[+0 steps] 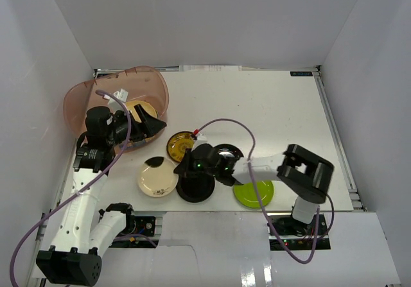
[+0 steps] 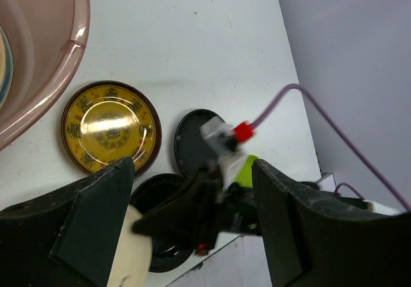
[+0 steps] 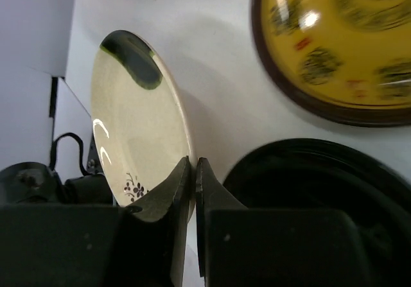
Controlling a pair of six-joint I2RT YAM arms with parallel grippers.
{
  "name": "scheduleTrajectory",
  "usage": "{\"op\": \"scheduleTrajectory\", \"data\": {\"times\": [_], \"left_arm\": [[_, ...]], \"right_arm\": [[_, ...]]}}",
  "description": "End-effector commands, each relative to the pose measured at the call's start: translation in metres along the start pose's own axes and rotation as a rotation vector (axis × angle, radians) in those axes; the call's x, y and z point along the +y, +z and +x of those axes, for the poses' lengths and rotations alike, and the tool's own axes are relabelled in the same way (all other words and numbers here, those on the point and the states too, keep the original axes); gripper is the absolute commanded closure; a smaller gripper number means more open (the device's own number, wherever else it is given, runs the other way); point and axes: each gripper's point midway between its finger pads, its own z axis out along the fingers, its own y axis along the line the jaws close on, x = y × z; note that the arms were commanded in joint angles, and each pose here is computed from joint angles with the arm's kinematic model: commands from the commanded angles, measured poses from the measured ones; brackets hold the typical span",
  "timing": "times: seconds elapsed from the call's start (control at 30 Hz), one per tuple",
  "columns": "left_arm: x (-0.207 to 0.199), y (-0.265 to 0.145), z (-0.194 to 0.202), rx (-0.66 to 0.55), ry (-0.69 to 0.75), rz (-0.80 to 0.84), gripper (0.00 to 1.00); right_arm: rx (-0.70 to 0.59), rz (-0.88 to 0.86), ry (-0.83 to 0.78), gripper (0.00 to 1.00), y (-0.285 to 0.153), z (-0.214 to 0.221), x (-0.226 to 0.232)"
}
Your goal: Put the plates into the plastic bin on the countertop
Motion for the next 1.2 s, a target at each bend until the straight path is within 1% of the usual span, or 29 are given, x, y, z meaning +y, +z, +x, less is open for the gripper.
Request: {"op": "scheduleTrajectory", "data": {"times": [0.0,0.03,0.07,0.13,0.17,0.2,0.23,0.27,0.3,0.33,0.37,0.4,0.43,0.47,0.5,0.53,0.57,0.63,0.67,0.7,0.73,0.8,0.9,0.93,1.0,1.03,1.1,1.17], "left_arm": [[0.010,-0.006,0.007,-0.013,-0.008,-0.060,0.18],[0.020,-0.008,0.003,-0.053,-0.014,-0.116,0.22],[0.025,-0.008,0.003,-0.065,-0.038,-0.140,0.23],[0.034,-0.007,0.007,-0.079,-0.067,-0.175,0.27],[0.041,-0.005,0.008,-0.091,-0.082,-0.199,0.28],[0.044,-0.004,0.011,-0.097,-0.120,-0.210,0.31],[0.052,-0.002,0.018,-0.098,-0.148,-0.229,0.34],[0.057,-0.001,0.020,-0.112,-0.168,-0.246,0.35],[0.057,0.002,0.021,-0.133,-0.204,-0.235,0.37],[0.060,0.004,0.026,-0.134,-0.224,-0.238,0.39],[0.066,0.009,0.040,-0.112,-0.244,-0.253,0.42],[0.068,0.013,0.047,-0.102,-0.261,-0.256,0.42],[0.063,0.019,0.056,-0.085,-0.278,-0.242,0.43],[0.071,0.025,0.071,-0.055,-0.295,-0.267,0.43],[0.077,0.029,0.077,-0.057,-0.303,-0.297,0.43],[0.077,0.035,0.080,-0.063,-0.305,-0.292,0.43],[0.072,0.040,0.090,-0.047,-0.316,-0.282,0.43],[0.080,0.050,0.099,-0.085,-0.328,-0.295,0.43],[0.077,0.055,0.105,-0.092,-0.339,-0.287,0.43],[0.088,0.059,0.120,-0.081,-0.350,-0.318,0.43],[0.090,0.064,0.117,-0.119,-0.359,-0.321,0.43],[0.093,0.071,0.127,-0.122,-0.376,-0.330,0.43],[0.105,0.085,0.128,-0.186,-0.390,-0.370,0.42],[0.114,0.089,0.140,-0.166,-0.386,-0.405,0.42],[0.119,0.096,0.138,-0.201,-0.405,-0.421,0.42],[0.125,0.100,0.145,-0.186,-0.403,-0.442,0.42],[0.127,0.105,0.145,-0.194,-0.404,-0.442,0.43],[0.133,0.110,0.150,-0.181,-0.398,-0.471,0.46]], "right_arm": [[-0.230,-0.103,0.012,0.92,-0.050,-0.075,0.018],[-0.291,-0.122,0.017,0.92,-0.073,-0.097,0.018],[-0.288,-0.087,0.013,0.92,-0.083,-0.092,-0.003],[-0.325,-0.054,0.008,0.92,-0.103,-0.101,-0.022],[-0.382,-0.023,0.010,0.92,-0.122,-0.114,-0.036],[-0.381,0.038,-0.015,0.92,-0.129,-0.114,-0.054],[-0.443,0.058,-0.018,0.92,-0.149,-0.130,-0.061],[-0.466,0.088,-0.026,0.92,-0.158,-0.135,-0.072],[-0.456,0.141,-0.044,0.92,-0.164,-0.130,-0.091],[-0.519,0.156,-0.037,0.92,-0.183,-0.145,-0.099],[-0.525,0.155,-0.039,0.92,-0.190,-0.148,-0.104],[-0.534,0.167,-0.041,0.92,-0.197,-0.148,-0.112],[-0.574,0.187,-0.042,0.92,-0.212,-0.159,-0.121],[-0.565,0.168,-0.054,0.92,-0.216,-0.160,-0.121],[-0.570,0.169,-0.058,0.92,-0.221,-0.163,-0.123],[-0.597,0.187,-0.056,0.92,-0.229,-0.172,-0.130],[-0.582,0.182,-0.068,0.92,-0.230,-0.170,-0.132],[-0.584,0.198,-0.060,0.92,-0.234,-0.169,-0.142],[-0.569,0.178,-0.062,0.92,-0.233,-0.166,-0.141],[-0.564,0.172,-0.059,0.92,-0.233,-0.165,-0.142],[-0.565,0.178,-0.053,0.92,-0.235,-0.165,-0.146],[-0.553,0.157,-0.059,0.92,-0.235,-0.163,-0.144],[-0.568,0.154,-0.071,0.92,-0.241,-0.165,-0.145],[-0.575,0.159,-0.074,0.92,-0.243,-0.165,-0.146],[-0.568,0.163,-0.077,0.92,-0.243,-0.163,-0.147],[-0.568,0.164,-0.079,0.92,-0.244,-0.163,-0.148],[-0.558,0.159,-0.083,0.92,-0.243,-0.162,-0.147],[-0.560,0.161,-0.082,0.92,-0.244,-0.162,-0.147]]}}
